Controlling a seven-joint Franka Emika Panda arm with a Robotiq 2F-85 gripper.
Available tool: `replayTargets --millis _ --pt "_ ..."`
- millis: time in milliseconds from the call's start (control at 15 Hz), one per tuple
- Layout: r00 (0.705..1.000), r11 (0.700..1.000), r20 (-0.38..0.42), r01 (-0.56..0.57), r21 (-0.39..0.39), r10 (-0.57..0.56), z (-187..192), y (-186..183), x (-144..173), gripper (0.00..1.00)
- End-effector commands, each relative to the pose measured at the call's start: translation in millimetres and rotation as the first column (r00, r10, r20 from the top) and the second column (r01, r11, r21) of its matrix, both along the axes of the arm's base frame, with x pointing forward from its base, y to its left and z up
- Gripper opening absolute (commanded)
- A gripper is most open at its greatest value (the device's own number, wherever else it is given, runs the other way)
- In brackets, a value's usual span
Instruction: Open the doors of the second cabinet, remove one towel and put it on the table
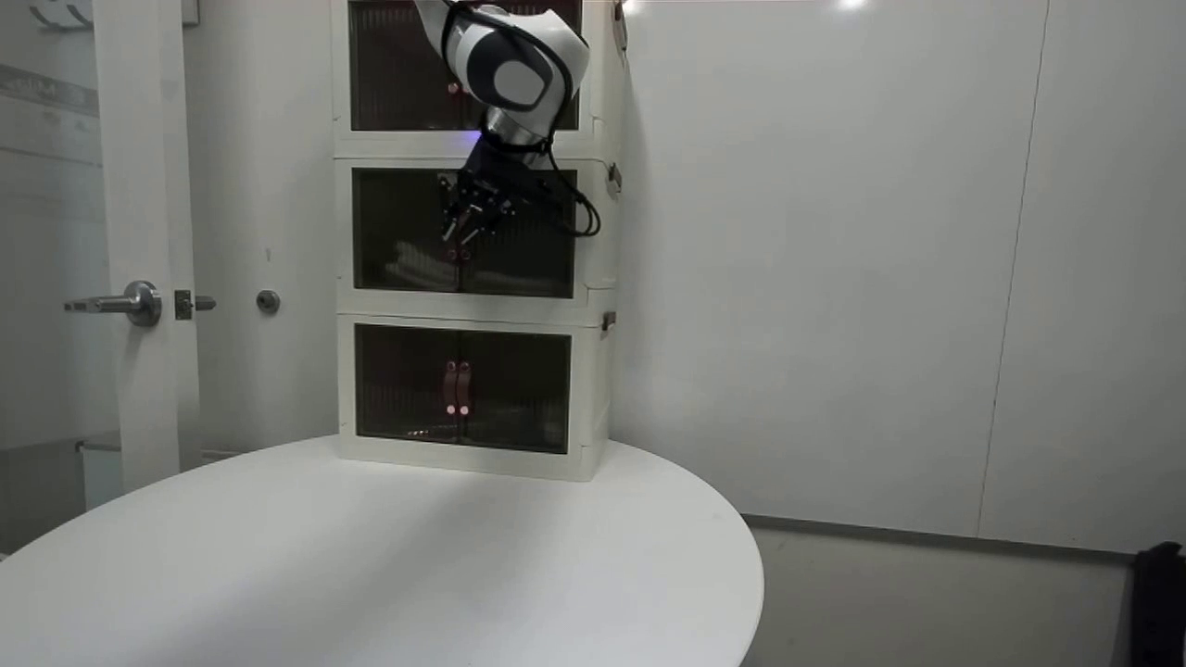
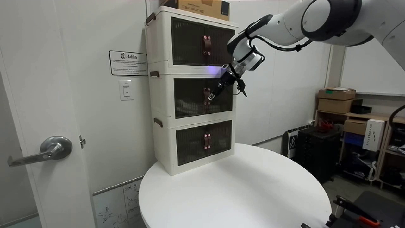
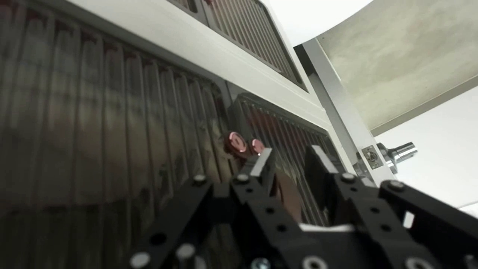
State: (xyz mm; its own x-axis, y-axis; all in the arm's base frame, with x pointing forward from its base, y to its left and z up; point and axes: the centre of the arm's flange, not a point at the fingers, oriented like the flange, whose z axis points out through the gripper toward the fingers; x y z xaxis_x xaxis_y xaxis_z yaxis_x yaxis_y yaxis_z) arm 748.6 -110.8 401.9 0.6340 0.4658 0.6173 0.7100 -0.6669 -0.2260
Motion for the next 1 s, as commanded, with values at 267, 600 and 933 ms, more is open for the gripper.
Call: replayTargets --millis 267,600,933 --pt "0.992 0.998 0.125 0.025 -0.064 -0.016 27.9 22.4 8.1 0.02" --pt "0.992 0.998 0.124 -0.012 -0.063 0.020 31.1 28.0 2.5 0.02" --pt "0.988 0.986 0.020 -0.149 -0.077 0.151 26.0 36.1 -11.6 0.02"
